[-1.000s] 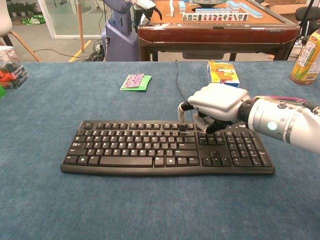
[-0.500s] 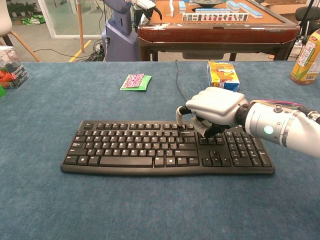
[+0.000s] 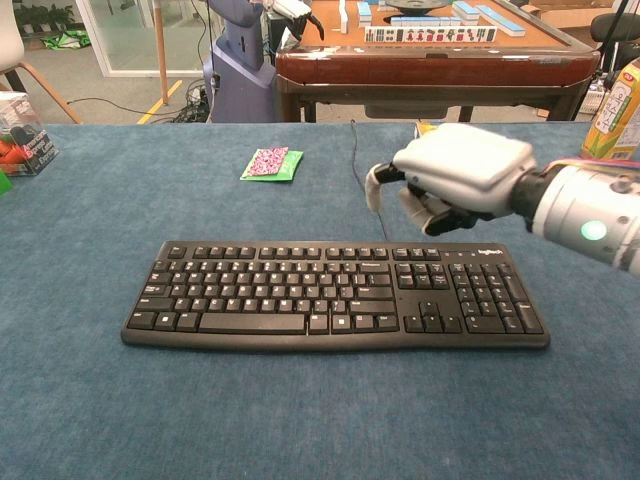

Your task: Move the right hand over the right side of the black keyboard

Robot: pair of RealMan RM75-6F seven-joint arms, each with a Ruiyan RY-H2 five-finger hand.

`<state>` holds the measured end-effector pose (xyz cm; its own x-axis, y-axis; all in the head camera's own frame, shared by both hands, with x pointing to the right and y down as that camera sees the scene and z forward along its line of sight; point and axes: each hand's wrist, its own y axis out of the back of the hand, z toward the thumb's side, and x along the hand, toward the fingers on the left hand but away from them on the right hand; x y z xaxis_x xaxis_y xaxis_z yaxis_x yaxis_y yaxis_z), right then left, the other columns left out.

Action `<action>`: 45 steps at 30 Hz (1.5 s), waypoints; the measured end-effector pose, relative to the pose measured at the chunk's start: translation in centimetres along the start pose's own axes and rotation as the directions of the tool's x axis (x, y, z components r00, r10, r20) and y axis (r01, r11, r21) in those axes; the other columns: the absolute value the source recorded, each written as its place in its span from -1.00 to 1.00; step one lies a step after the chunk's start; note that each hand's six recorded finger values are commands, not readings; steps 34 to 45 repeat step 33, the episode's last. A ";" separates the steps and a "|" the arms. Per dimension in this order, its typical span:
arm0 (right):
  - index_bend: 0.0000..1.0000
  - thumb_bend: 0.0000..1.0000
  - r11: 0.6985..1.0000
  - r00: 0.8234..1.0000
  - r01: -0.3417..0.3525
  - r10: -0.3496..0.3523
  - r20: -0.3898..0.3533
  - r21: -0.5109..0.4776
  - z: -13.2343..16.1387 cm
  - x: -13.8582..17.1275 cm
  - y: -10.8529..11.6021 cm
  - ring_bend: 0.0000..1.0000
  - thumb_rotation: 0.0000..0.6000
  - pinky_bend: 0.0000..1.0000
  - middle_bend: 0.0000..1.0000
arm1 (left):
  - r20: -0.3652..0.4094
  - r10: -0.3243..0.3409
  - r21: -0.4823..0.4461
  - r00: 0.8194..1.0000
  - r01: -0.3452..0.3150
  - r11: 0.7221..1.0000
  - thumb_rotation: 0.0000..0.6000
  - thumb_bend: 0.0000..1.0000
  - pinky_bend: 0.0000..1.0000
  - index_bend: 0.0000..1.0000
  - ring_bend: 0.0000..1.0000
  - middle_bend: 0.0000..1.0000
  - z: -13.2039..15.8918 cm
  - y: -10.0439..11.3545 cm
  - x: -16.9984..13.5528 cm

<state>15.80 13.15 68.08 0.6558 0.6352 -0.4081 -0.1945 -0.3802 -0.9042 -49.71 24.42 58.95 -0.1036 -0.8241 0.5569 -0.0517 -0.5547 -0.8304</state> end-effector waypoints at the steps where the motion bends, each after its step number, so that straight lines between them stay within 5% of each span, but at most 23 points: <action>1: -0.08 0.97 1.000 1.000 0.019 -0.019 0.010 0.004 -0.5 0.6 0.5 0.51 1.00 1.00 0.44 | 0.004 0.003 0.000 1.000 -0.003 1.000 1.00 -0.75 0.02 -0.10 -0.35 -0.28 0.1 0.1 -0.1; 6: -0.07 0.76 0.998 0.992 0.051 -0.054 0.117 0.024 -3.9 5.6 2.4 -0.07 1.00 0.42 0.06 | 0.026 0.013 0.005 1.000 -0.014 1.000 1.00 -0.75 0.02 -0.10 -0.35 -0.28 0.8 0.3 -0.4; 9: -0.07 0.70 0.999 0.977 0.027 -0.032 0.210 0.027 -5.9 9.3 3.1 -0.24 1.00 0.14 -0.06 | 0.044 0.018 0.012 0.999 -0.019 1.000 1.00 -0.75 0.02 -0.10 -0.35 -0.28 1.3 0.4 -0.7; 16: -0.07 0.67 0.999 0.904 0.034 -0.034 0.427 0.007 -9.4 17.8 3.7 -0.27 1.00 0.06 -0.10 | 0.091 0.033 0.011 0.995 -0.034 0.999 1.00 -0.75 0.02 -0.10 -0.35 -0.28 2.9 1.0 -1.7; 21: -0.07 0.66 0.997 0.834 0.057 -0.024 0.551 -0.043 -10.4 23.3 3.1 -0.27 1.00 0.06 -0.10 | 0.122 0.050 -0.002 0.991 -0.050 0.999 1.00 -0.75 0.02 -0.11 -0.34 -0.28 3.7 1.5 -2.2; 25: -0.07 0.66 0.995 0.807 0.083 -0.031 0.589 -0.061 -10.8 25.5 2.9 -0.27 1.00 0.06 -0.10 | 0.129 0.052 -0.010 0.990 -0.051 0.999 1.00 -0.75 0.02 -0.11 -0.34 -0.28 3.8 1.6 -2.3; 45: -0.07 0.66 0.989 0.795 0.129 -0.056 0.604 -0.079 -11.8 26.8 3.5 -0.27 1.00 0.06 -0.09 | 0.128 0.035 -0.006 0.991 -0.035 0.999 1.00 -0.75 0.02 -0.11 -0.34 -0.28 3.9 1.3 -1.9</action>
